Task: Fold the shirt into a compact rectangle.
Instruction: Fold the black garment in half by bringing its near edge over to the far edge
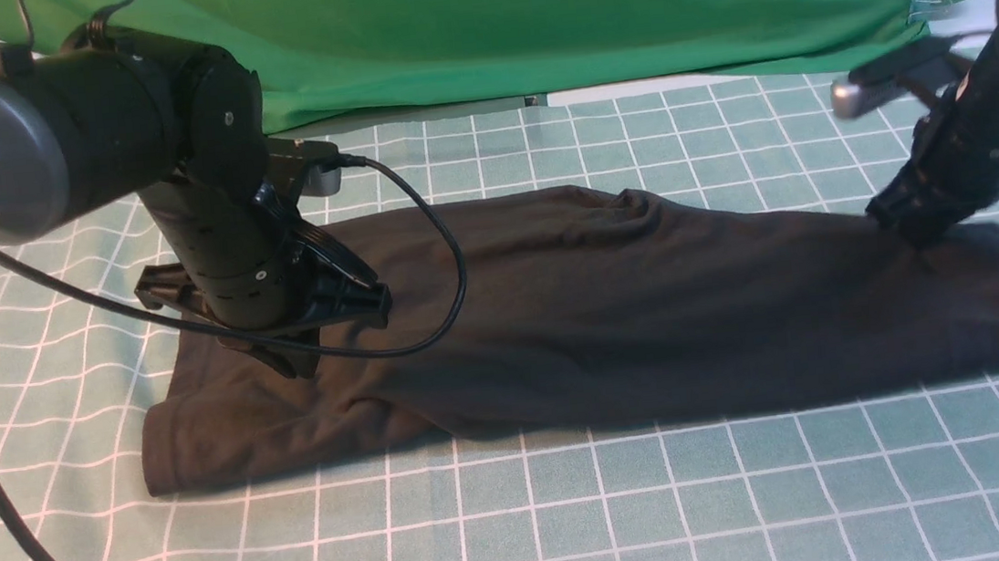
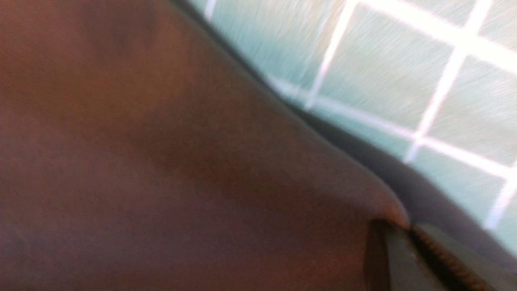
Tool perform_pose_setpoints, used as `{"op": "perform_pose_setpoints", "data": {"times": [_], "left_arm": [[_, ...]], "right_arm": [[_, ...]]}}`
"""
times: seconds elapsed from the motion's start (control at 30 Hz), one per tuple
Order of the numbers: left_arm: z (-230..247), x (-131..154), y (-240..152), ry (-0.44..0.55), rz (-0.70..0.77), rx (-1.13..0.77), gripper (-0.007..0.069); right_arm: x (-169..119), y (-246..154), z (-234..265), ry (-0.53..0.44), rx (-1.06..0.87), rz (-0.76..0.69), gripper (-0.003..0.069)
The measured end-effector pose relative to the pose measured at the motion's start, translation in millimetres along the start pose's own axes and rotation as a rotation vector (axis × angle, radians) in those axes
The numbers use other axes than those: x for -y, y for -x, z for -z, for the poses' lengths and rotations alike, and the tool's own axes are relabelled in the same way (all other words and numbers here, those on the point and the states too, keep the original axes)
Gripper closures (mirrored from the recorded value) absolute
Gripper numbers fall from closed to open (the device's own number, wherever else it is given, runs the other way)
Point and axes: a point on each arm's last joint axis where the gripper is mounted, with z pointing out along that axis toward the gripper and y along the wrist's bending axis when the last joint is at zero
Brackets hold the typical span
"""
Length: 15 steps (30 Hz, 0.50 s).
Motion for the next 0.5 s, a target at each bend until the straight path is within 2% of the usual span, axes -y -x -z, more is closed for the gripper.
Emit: {"op": "perform_pose_setpoints", "data": {"times": [0.17,0.37,0.43,0.5], "left_arm": [[0,0,0,0.0,-0.002,0.0,0.0619],[0,0,0,0.0,-0.007,0.0,0.0619],[0,0,0,0.0,-0.01,-0.001,0.0619],[0,0,-1,0.001,-0.011,-0.006,0.0619]], "right_arm": [[5,3,12,-0.067,0.043,-0.02,0.0632],[8,4,1,-0.086,0.047,-0.026,0.063],[9,4,-5,-0.094,0.046,-0.023,0.0615],[11,5,-14,-0.1,0.048,-0.017,0.0565]]}}
